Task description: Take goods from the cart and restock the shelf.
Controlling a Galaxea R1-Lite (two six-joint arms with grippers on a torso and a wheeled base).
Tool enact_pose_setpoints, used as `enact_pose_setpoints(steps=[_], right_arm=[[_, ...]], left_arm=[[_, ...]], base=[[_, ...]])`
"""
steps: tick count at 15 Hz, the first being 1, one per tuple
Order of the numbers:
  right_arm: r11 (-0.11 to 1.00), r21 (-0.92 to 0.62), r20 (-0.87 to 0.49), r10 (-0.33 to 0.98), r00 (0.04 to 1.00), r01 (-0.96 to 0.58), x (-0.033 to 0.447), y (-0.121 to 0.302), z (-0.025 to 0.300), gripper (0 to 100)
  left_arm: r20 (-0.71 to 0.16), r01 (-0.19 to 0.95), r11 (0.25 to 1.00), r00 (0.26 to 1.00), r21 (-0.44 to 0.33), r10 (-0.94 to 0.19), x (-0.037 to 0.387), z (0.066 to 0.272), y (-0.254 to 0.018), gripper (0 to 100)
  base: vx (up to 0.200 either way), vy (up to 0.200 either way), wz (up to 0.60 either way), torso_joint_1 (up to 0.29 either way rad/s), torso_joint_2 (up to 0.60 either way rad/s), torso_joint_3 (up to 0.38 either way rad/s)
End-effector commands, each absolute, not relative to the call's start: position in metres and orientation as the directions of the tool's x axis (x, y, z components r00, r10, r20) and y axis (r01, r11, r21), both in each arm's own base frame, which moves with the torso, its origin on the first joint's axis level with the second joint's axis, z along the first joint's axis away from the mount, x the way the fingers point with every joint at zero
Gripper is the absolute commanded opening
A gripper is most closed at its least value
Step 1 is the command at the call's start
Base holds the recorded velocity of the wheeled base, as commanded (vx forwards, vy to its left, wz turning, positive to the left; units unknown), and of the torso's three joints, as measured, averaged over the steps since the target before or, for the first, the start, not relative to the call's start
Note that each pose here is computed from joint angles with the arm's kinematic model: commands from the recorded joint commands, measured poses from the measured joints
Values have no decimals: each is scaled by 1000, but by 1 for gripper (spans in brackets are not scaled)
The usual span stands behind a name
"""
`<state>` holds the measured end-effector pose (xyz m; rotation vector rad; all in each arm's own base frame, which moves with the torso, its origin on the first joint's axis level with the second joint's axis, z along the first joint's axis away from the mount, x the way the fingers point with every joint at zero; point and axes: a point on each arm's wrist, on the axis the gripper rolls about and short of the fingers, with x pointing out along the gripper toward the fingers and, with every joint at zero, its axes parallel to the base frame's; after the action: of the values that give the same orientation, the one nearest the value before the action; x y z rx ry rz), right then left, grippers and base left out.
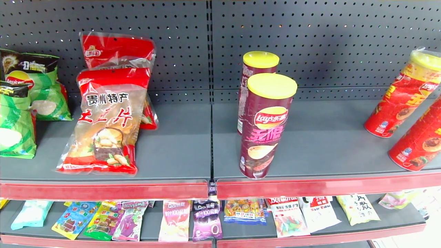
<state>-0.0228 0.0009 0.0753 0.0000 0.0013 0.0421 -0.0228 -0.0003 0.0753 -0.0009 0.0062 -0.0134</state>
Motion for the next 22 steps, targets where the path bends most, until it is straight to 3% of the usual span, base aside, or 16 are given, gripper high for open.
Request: enact_pose_setpoints(steps=[1,7,10,22], right_arm=[[999,0,-2,43,999,-43,-23,1,75,100],[999,0,-2,43,999,-43,-23,1,75,100],[999,-1,-2,43,999,-43,-23,1,75,100],[999,-1,-2,43,999,-43,-23,1,75,100]], left_arm=[[-6,12,1000,1000,-2,-12,-23,75,0,100],[-6,9,1000,1000,-2,-9,-23,75,0,100],[-6,9,1000,1000,-2,-9,-23,75,0,100],[-6,11,1000,1000,-2,-11,-23,75,0,100]], base=[[0,0,0,0,0,0],[-167,0,0,7,1,2],[0,0,0,0,0,0],[0,-200,0,8,3,3]])
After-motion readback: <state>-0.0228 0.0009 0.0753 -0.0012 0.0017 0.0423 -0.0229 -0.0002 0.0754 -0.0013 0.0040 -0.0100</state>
